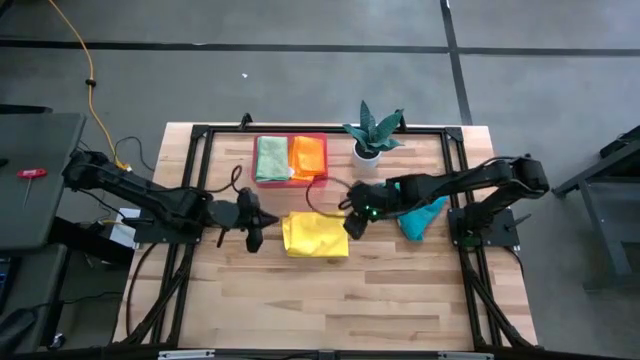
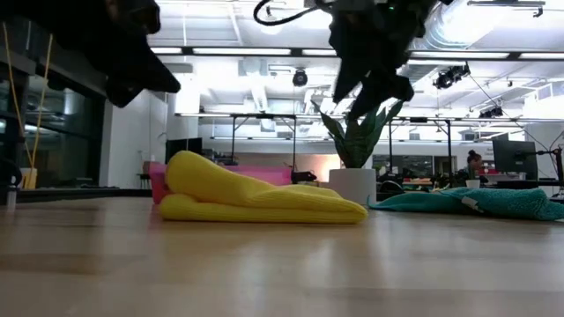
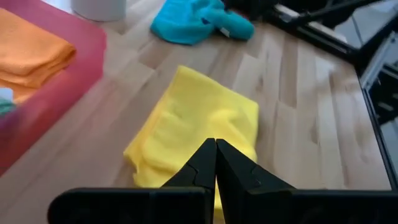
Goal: Fold microfiber towels
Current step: Fold the yellow microfiber towel
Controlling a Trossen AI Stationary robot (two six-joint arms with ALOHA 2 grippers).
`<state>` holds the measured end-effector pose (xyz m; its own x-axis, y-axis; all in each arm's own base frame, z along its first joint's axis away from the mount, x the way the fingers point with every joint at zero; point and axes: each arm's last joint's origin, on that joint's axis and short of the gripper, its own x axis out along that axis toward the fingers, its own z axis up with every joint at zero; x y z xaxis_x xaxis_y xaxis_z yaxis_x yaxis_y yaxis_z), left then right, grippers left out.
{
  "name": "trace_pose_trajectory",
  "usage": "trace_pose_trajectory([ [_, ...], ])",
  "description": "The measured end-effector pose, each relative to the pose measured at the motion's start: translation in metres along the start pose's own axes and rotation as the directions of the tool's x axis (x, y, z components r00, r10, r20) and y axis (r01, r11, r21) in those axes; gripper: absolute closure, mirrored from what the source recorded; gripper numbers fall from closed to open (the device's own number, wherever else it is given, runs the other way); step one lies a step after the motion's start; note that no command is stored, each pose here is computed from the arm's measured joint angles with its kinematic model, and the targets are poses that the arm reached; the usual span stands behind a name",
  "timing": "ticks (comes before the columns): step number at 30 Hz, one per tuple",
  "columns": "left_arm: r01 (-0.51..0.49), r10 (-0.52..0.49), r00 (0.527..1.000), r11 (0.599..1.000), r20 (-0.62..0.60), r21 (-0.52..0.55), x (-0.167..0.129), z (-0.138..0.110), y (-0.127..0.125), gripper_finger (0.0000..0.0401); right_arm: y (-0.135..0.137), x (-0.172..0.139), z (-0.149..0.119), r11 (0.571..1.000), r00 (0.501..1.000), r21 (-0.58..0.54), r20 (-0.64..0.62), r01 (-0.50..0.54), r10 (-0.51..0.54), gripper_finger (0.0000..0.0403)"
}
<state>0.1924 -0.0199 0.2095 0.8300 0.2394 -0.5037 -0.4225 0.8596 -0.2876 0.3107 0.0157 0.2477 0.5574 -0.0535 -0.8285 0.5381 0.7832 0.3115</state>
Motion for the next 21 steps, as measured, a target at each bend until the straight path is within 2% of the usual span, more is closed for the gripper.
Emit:
trace_pose_trajectory([
  [2,0.001,-0.001,1.0,1.0,-0.004,-0.016,0.005,0.002,0.003,0.0401,0.005,0.007,-0.006,0.998,0.999,-0.056,-0.034,0.001,-0.003,0.0207],
  [4,0.011,-0.012,0.999,1.0,-0.038,-0.021,0.013,0.001,0.005,0.0401,0.01,0.018,-0.012,0.996,0.998,-0.09,-0.063,0.005,-0.011,0.0238],
  [9,0.031,-0.03,0.995,1.0,-0.099,0.003,0.037,-0.006,0.006,0.0401,0.025,0.057,-0.026,0.992,0.994,-0.124,-0.108,-0.034,0.021,0.0375],
  [10,0.027,-0.025,0.994,1.0,-0.108,0.012,0.042,-0.008,0.007,0.0401,0.028,0.066,-0.028,0.99,0.993,-0.129,-0.11,-0.055,0.041,0.0388],
  [13,0.007,-0.006,0.994,1.0,-0.111,0.011,0.055,-0.011,0.009,0.0401,0.036,0.089,-0.033,0.986,0.989,-0.128,-0.113,-0.105,0.091,0.0382],
  [17,-0.011,0.012,0.995,1.0,-0.102,0.01,0.068,-0.012,0.014,0.0401,0.037,0.112,-0.04,0.99,0.99,-0.107,-0.114,-0.095,0.083,0.0399],
  [21,0.059,-0.054,0.992,0.998,-0.11,0.036,0.08,-0.012,0.018,0.0401,0.039,0.119,-0.042,0.991,0.992,-0.088,-0.096,-0.096,0.088,0.0398],
])
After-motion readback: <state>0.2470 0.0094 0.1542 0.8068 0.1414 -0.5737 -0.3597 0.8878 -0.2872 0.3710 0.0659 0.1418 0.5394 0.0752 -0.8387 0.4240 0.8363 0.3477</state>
